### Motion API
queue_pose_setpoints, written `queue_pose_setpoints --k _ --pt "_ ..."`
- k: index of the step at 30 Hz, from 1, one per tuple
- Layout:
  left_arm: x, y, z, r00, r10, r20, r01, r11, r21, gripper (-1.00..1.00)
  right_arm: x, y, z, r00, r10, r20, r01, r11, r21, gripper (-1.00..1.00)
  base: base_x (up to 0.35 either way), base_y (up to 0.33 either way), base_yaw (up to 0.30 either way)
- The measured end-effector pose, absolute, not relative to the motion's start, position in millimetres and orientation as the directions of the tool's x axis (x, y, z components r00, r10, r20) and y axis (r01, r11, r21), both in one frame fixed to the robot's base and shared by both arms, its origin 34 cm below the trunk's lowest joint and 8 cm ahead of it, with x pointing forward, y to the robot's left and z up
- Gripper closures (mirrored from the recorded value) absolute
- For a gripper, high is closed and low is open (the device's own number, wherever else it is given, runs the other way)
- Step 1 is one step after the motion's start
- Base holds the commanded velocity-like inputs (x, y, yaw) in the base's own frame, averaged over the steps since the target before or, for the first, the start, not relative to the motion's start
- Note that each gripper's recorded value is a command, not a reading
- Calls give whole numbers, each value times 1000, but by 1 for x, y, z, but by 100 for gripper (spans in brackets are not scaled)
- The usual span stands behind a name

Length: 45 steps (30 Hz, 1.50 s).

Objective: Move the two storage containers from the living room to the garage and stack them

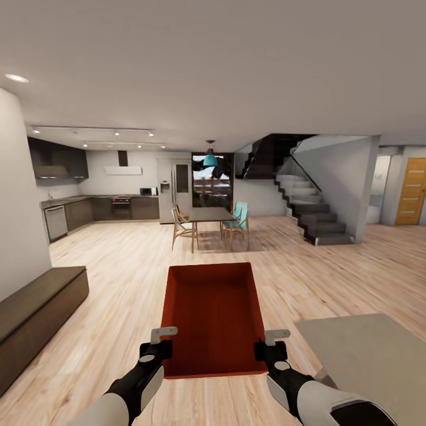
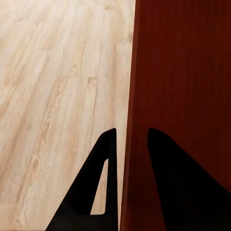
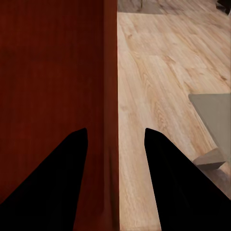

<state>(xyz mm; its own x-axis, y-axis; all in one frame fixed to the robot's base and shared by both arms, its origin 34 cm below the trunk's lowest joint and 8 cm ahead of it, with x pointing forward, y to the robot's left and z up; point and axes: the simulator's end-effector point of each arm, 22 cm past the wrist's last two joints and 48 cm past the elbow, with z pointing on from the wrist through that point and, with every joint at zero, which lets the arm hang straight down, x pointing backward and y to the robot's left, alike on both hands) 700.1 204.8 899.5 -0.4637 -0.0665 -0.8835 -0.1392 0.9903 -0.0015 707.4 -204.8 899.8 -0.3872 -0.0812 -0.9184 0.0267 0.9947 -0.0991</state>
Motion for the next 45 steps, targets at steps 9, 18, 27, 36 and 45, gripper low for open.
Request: queue_pose_setpoints --k 9,18,27,36,45 --pt "700 205 898 -465 -66 -883 -139 990 -1 100 708 -205 899 -389 -81 -918 26 995 -99 100 322 0 0" --pt "700 205 896 -469 -67 -881 -139 990 -1 100 707 -205 897 -392 -82 -916 26 995 -100 100 322 0 0" --pt "700 205 896 -470 -66 -880 -139 990 0 100 707 -205 896 -393 -81 -916 26 995 -100 100 322 0 0" --pt "700 205 893 -473 -67 -878 -140 990 0 100 707 -205 894 -397 -82 -914 25 995 -100 100 322 0 0" --pt "700 205 893 -473 -66 -878 -139 990 0 100 707 -205 893 -397 -81 -914 25 995 -99 100 322 0 0"
